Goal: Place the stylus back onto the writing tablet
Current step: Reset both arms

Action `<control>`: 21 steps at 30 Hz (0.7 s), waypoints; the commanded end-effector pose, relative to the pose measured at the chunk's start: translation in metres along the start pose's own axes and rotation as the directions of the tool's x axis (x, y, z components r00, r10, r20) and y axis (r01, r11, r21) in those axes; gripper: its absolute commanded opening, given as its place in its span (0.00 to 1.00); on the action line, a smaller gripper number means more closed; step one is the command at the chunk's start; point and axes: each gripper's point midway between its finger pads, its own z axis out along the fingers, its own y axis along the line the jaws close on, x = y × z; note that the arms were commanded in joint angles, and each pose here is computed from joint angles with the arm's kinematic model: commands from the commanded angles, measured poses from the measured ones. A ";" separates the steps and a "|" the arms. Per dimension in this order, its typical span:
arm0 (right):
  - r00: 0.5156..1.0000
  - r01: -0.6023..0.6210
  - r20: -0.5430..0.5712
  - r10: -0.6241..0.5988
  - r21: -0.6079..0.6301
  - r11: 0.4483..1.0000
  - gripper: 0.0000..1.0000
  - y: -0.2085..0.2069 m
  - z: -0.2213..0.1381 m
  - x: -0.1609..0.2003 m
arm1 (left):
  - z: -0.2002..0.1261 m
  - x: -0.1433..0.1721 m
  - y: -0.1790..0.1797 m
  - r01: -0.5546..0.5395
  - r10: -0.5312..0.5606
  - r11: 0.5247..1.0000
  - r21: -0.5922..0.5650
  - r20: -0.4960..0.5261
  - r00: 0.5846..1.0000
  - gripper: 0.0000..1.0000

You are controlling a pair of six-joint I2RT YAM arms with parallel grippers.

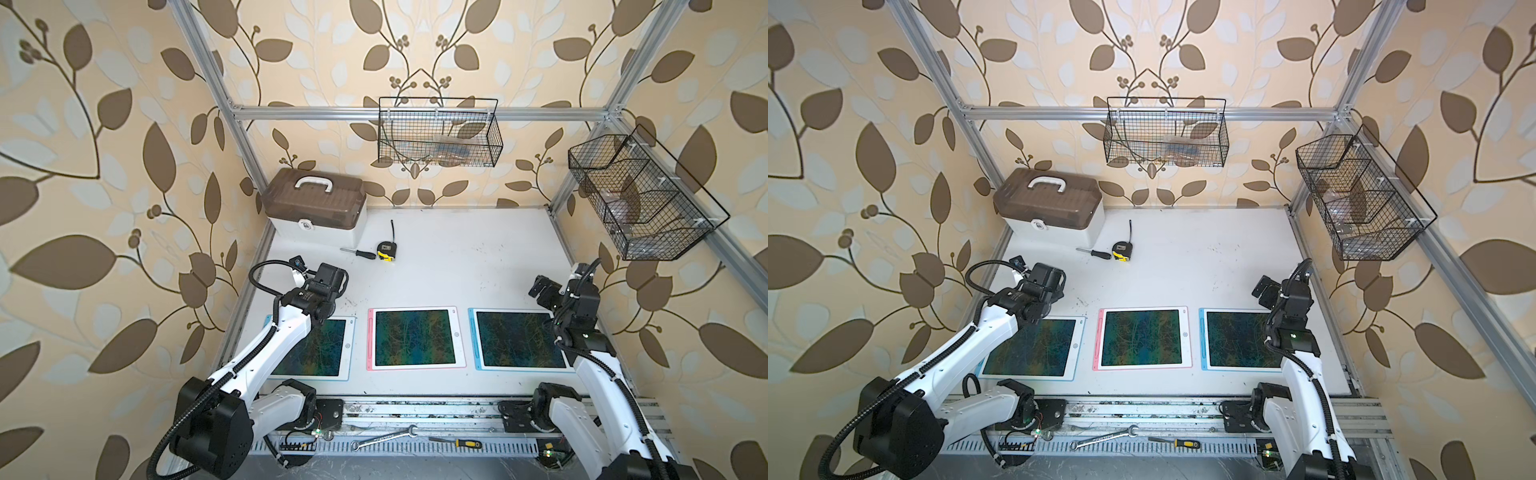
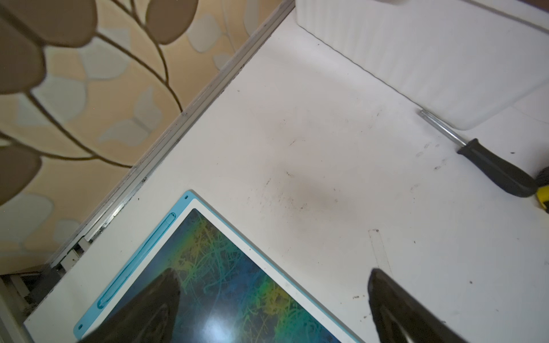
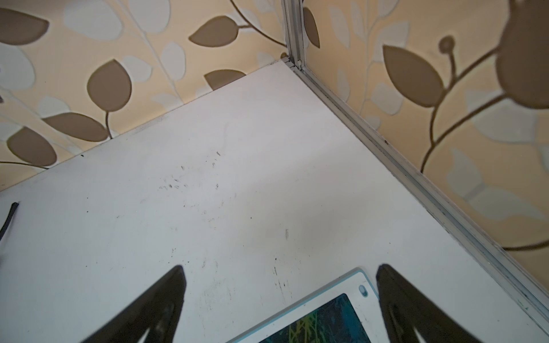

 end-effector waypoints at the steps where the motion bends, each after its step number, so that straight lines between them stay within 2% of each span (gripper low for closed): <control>1: 0.995 0.048 0.090 -0.044 -0.044 0.998 1.00 0.008 0.007 -0.011 | 0.014 -0.016 -0.001 -0.058 0.061 0.998 -0.037 0.109 0.992 0.99; 6: 0.989 0.099 0.117 -0.090 -0.076 0.992 1.00 0.013 0.018 -0.003 | 0.038 -0.020 -0.013 -0.096 0.098 0.995 -0.018 0.116 0.988 0.99; 12: 0.988 0.095 0.127 -0.085 -0.076 0.993 1.00 0.012 0.031 0.011 | 0.063 -0.035 -0.023 -0.137 0.137 0.991 -0.011 0.158 0.978 0.99; 17: 0.987 0.087 0.141 -0.073 -0.092 0.992 1.00 0.015 0.042 0.020 | 0.087 -0.031 -0.023 -0.128 0.128 0.992 -0.015 0.164 0.978 0.99; 21: 0.977 0.141 0.178 -0.119 -0.113 0.984 1.00 0.029 0.047 0.020 | 0.104 -0.024 -0.030 -0.130 0.125 0.991 0.014 0.180 0.976 0.99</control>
